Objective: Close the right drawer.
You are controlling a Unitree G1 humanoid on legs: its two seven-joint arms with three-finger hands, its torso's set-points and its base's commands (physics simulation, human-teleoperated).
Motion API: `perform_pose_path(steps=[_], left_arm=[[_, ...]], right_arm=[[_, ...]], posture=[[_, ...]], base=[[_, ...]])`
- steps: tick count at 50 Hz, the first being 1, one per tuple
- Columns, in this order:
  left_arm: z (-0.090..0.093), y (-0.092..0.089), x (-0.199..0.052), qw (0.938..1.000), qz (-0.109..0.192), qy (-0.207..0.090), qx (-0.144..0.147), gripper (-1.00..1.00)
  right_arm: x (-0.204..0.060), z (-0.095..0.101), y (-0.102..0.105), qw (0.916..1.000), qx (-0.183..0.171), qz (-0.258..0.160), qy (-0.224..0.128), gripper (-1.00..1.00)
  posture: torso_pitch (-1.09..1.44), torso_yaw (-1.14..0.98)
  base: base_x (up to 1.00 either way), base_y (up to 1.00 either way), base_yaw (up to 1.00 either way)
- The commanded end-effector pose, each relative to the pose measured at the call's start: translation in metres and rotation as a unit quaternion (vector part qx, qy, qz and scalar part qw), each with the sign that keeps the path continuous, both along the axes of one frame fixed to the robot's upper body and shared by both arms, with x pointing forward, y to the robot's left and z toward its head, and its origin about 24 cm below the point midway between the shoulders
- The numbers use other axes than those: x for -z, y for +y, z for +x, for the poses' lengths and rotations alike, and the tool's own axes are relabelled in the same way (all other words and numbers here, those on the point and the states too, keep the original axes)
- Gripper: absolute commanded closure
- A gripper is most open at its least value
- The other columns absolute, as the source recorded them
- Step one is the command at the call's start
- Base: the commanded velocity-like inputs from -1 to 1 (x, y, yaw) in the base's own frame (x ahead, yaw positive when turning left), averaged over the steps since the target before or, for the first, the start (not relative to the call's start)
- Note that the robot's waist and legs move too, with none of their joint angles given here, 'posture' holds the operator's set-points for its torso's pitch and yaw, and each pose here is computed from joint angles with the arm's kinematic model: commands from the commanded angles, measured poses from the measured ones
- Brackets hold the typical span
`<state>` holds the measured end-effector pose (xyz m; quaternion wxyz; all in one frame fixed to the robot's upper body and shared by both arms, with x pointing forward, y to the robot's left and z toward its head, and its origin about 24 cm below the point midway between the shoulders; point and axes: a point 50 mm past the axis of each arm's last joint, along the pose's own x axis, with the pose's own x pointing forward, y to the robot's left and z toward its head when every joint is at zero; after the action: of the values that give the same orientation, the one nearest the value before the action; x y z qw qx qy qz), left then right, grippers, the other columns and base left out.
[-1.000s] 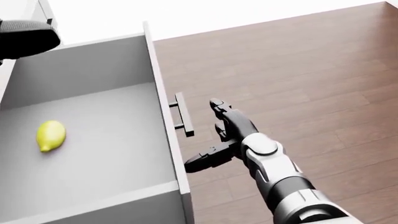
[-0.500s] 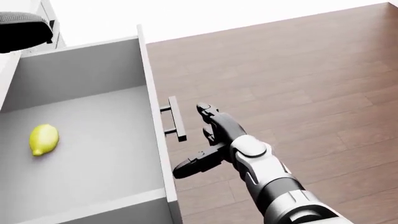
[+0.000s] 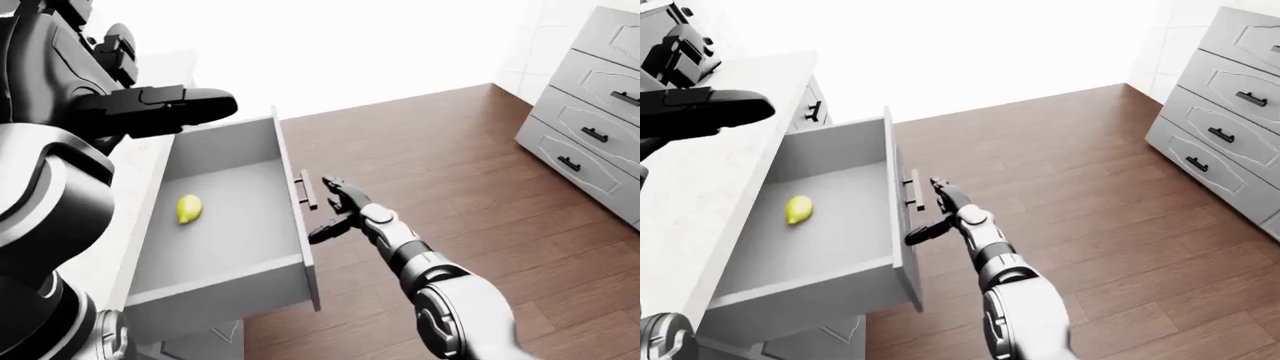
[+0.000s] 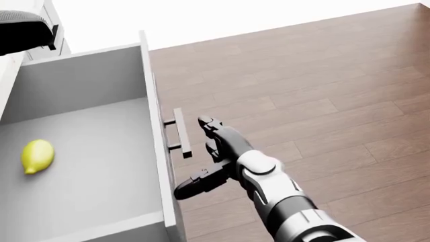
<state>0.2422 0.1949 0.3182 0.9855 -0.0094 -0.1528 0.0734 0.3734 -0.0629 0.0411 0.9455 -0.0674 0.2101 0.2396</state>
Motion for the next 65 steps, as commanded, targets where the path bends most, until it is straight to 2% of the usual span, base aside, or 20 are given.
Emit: perform_pose_path(steps=[1, 41, 62, 65], left_arm=[[-0.006, 0.002, -0.011, 0.9994, -0.005, -0.034, -0.005, -1.0], [-0.006, 0.008, -0.012, 0.9993, -0.008, -0.034, -0.009, -1.0], [-0.008, 0.014, -0.013, 0.9992, -0.009, -0.036, -0.015, -1.0], [-0.009, 0.015, -0.014, 0.9992, -0.009, -0.036, -0.016, -1.0]], right_arm=[[-0.032, 0.012, 0.016, 0.9974, -0.023, 0.03, -0.061, -1.0], [-0.034, 0.007, 0.037, 0.9965, -0.057, 0.035, -0.05, -1.0], [-0.043, 0.005, 0.054, 0.9945, -0.084, 0.037, -0.051, -1.0], [-0.038, 0.002, 0.055, 0.9943, -0.086, 0.038, -0.05, -1.0]], posture=[[0.0, 0.0], [0.0, 0.0], [0.0, 0.0], [0.0, 0.0]], base=[[0.0, 0.0, 0.0], [0.0, 0.0, 0.0], [0.0, 0.0, 0.0], [0.0, 0.0, 0.0]])
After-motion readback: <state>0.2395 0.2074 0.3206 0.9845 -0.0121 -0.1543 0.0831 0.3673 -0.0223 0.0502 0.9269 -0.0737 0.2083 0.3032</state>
